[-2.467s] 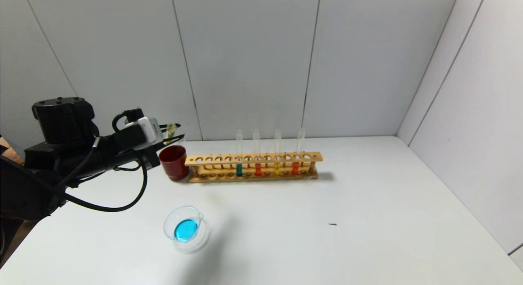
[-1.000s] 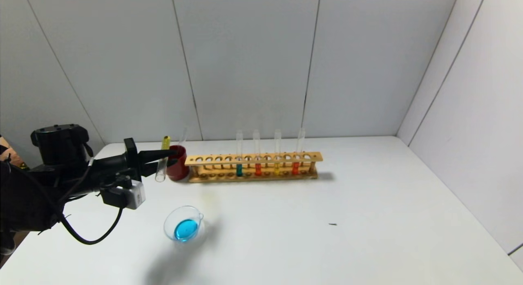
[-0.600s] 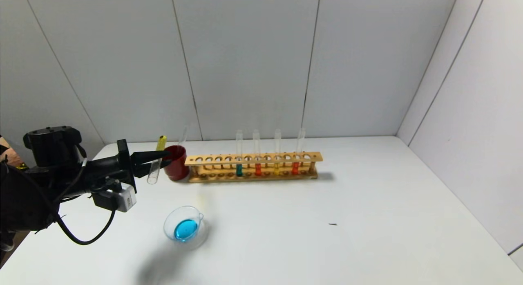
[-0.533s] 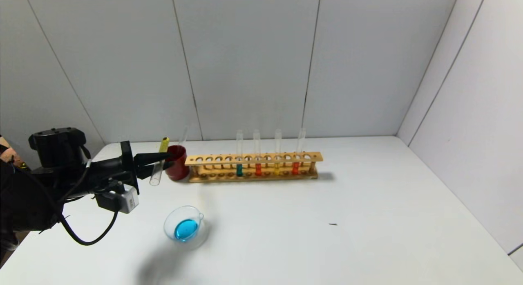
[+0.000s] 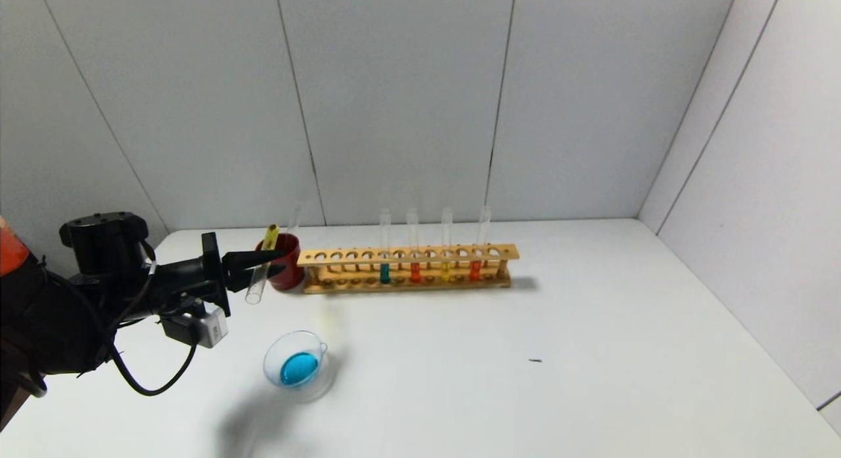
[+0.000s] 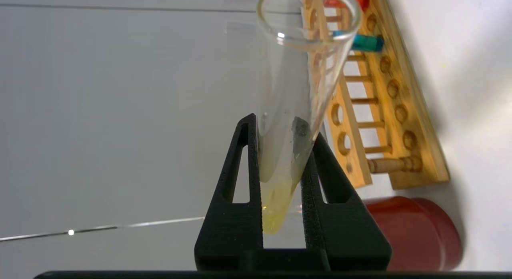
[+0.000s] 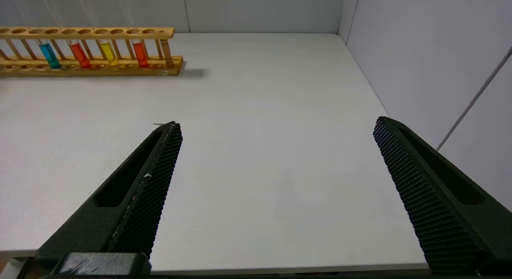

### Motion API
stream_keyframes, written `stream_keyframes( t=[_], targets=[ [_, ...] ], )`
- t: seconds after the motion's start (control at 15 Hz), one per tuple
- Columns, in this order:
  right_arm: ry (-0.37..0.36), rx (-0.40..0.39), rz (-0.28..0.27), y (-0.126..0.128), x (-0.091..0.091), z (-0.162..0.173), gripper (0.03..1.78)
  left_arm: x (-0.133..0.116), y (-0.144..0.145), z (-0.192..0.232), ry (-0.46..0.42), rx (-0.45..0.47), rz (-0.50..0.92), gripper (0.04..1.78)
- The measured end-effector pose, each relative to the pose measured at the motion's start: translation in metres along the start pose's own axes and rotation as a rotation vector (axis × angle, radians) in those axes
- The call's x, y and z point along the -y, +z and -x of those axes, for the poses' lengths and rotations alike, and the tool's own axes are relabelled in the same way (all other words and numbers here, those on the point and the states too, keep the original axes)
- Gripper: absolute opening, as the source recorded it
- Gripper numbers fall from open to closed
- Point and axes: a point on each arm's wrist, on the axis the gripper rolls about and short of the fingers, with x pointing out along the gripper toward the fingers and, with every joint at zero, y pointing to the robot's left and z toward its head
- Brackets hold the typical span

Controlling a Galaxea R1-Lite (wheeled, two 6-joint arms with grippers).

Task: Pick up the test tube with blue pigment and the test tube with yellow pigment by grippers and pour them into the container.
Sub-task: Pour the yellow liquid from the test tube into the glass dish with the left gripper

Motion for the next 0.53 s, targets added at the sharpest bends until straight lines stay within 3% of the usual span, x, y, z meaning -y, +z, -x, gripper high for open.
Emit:
stream_keyframes(
  t=[0.53],
  targets=[
    [0.000,0.000,0.000,0.0000,0.0000,0.0000,1.75,0.0094,-0.0092,-0.0079,0.021,-0.002,-0.052,0.32]
  ],
)
